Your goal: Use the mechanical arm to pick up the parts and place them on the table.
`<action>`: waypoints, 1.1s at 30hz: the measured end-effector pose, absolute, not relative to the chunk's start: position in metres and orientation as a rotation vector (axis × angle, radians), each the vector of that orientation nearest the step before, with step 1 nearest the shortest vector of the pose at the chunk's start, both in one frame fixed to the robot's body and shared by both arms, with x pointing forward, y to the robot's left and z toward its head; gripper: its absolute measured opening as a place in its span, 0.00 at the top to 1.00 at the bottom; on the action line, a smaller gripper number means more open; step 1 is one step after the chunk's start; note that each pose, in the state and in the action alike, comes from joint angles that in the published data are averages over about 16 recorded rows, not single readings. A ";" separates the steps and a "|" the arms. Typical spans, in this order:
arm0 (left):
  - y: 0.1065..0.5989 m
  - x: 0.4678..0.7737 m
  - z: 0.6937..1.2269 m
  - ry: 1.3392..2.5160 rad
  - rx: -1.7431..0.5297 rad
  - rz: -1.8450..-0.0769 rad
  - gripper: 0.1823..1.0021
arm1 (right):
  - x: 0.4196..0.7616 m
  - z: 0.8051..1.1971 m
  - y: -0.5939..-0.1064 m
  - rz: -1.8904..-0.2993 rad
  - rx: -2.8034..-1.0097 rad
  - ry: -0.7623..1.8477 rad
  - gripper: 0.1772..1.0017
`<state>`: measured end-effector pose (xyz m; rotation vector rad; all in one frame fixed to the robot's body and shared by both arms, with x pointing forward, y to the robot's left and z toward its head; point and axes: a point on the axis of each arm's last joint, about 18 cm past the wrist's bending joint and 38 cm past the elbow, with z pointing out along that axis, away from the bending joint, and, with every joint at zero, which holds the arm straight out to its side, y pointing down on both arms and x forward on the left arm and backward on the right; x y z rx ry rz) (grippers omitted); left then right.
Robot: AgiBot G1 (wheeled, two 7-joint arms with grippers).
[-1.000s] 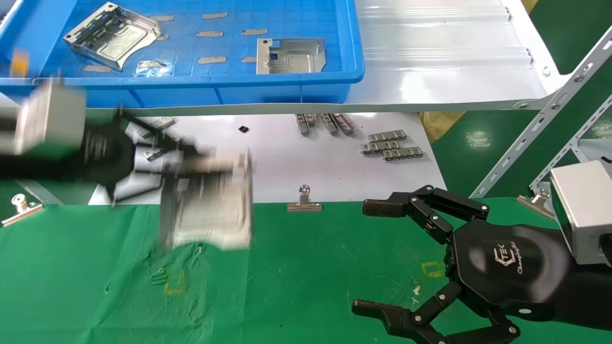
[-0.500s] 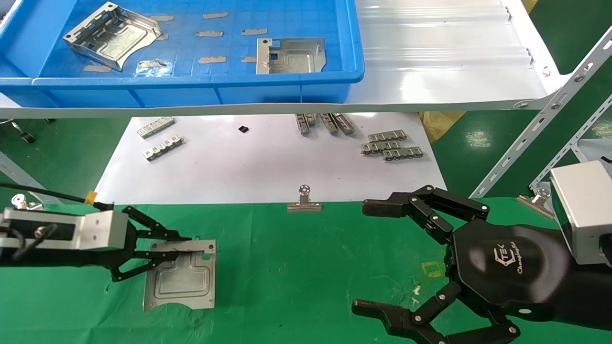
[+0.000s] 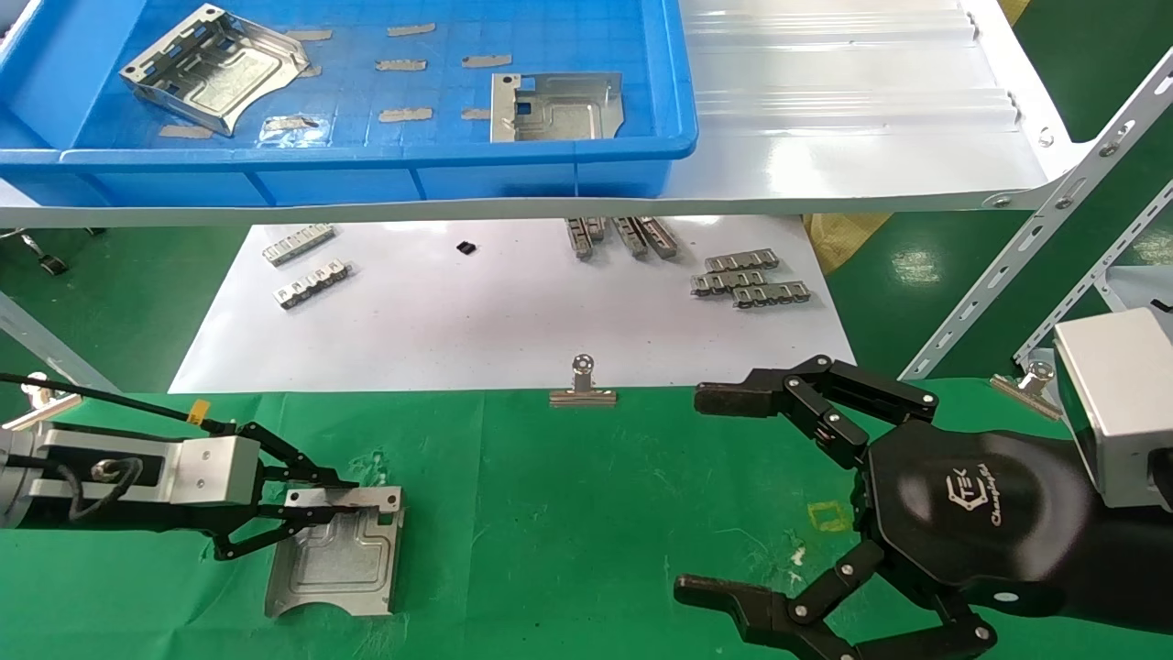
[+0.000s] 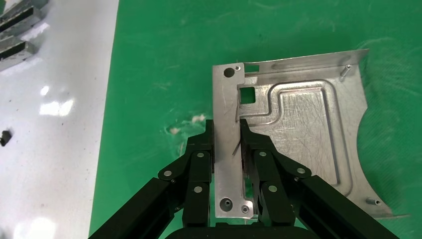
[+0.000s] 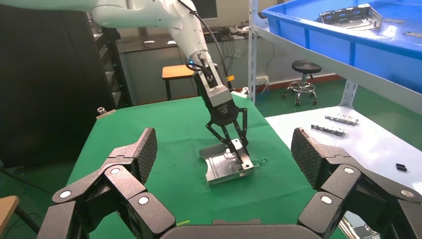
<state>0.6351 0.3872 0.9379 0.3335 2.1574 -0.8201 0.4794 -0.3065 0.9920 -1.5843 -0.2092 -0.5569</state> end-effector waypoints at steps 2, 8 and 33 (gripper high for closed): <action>0.388 0.636 0.938 2.153 0.335 -0.813 0.87 | 0.479 0.992 -0.306 -0.557 -1.584 -0.209 0.00; 0.389 0.635 0.945 2.124 0.328 -0.842 0.82 | 0.479 0.992 -0.306 -0.557 -1.584 -0.209 0.00; 0.388 0.627 0.960 2.034 0.173 -1.075 0.24 | 0.479 0.992 -0.307 -0.557 -1.584 -0.209 0.00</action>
